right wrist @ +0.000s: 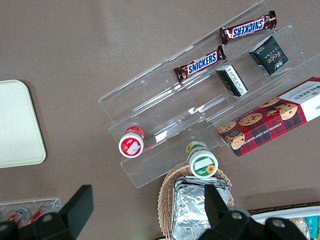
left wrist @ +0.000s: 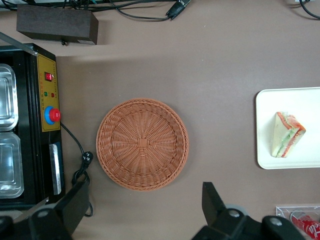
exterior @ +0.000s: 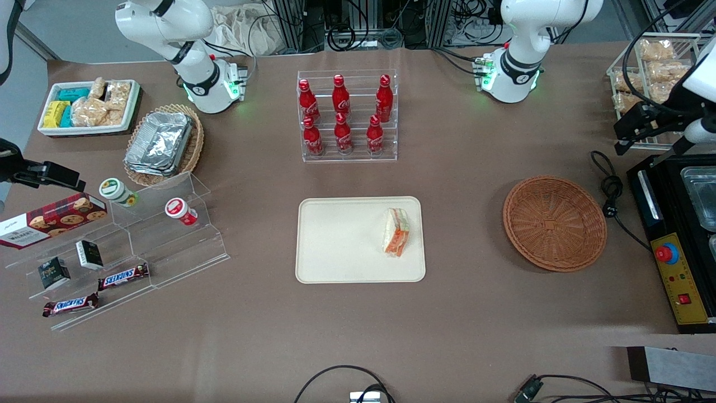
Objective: Place sandwich from basket to tray
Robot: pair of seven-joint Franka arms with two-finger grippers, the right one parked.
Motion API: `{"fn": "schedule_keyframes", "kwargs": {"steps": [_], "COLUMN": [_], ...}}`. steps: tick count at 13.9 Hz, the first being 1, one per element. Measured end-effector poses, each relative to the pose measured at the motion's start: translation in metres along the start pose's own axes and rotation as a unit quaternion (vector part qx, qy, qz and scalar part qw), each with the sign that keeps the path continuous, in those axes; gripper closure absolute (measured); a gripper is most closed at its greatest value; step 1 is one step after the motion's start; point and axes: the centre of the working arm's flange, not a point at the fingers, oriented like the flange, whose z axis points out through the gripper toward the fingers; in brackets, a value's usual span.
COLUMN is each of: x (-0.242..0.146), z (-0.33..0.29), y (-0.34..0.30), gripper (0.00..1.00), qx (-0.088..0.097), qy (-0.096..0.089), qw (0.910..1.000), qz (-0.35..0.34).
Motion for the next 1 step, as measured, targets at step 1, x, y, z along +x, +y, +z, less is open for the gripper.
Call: {"fn": "schedule_keyframes", "kwargs": {"steps": [1], "x": [-0.0004], "z": [-0.0006], "y": [0.0001], "gripper": [0.0], "qx": [0.0], "qy": [0.0], "qw": [1.0], "qz": [0.0]}}
